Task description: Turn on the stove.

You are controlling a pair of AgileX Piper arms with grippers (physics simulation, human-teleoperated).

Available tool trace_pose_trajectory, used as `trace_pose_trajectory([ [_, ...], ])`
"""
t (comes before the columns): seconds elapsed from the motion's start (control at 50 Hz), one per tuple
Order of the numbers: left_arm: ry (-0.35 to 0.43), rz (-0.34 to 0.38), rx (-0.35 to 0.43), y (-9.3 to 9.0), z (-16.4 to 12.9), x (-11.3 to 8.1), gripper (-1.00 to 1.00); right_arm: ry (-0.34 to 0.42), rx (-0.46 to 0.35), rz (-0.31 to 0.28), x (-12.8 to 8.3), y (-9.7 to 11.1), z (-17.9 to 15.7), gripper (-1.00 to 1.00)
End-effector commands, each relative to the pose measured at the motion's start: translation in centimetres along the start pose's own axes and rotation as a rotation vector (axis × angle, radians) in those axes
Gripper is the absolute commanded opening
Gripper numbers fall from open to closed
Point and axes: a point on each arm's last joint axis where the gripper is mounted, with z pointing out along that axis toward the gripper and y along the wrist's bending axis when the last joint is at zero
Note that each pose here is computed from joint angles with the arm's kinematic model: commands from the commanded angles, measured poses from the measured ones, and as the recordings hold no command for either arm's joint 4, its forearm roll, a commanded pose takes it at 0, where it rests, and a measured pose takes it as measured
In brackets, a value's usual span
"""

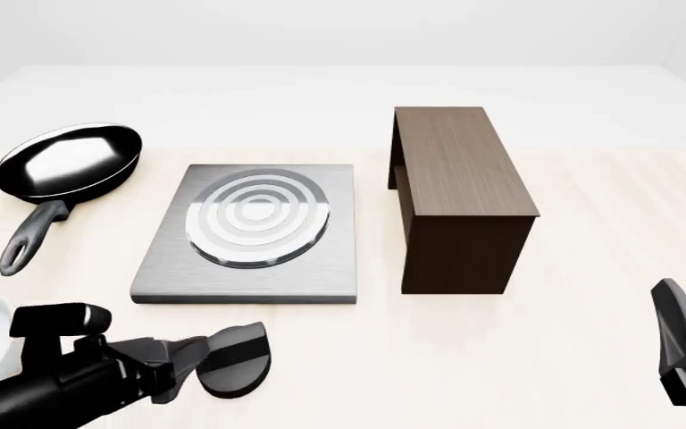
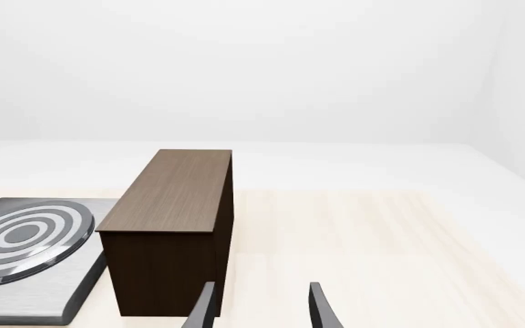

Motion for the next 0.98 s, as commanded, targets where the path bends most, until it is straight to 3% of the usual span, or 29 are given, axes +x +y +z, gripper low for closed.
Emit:
trace_pose_trajectory([
  [0.02,-0.119,0.129,-0.095,0.1,-4.8,-3.7,1.00,0.000,0.000,0.000,0.0,0.0,0.0,1.00],
  [0.08,-0.151,0.179,-0.158,0.6,-5.7,-4.5,1.00,0.000,0.000,0.000,0.0,0.0,0.0,1.00],
  [0.22,-0.207,0.216,-0.233,1.1,-7.0,-5.8,1.00,0.000,0.000,0.000,0.0,0.0,0.0,1.00],
  [0.5,-0.354,0.227,-0.396,1.2,-10.4,-10.1,1.00,0.000,0.000,0.000,0.0,0.0,0.0,1.00],
  [0.82,-0.464,0.167,-0.535,0.8,-14.6,-12.8,1.00,0.000,0.000,0.000,0.0,0.0,0.0,1.00],
  [0.98,-0.519,0.109,-0.643,1.1,-16.4,-13.6,1.00,0.000,0.000,0.000,0.0,0.0,0.0,1.00],
])
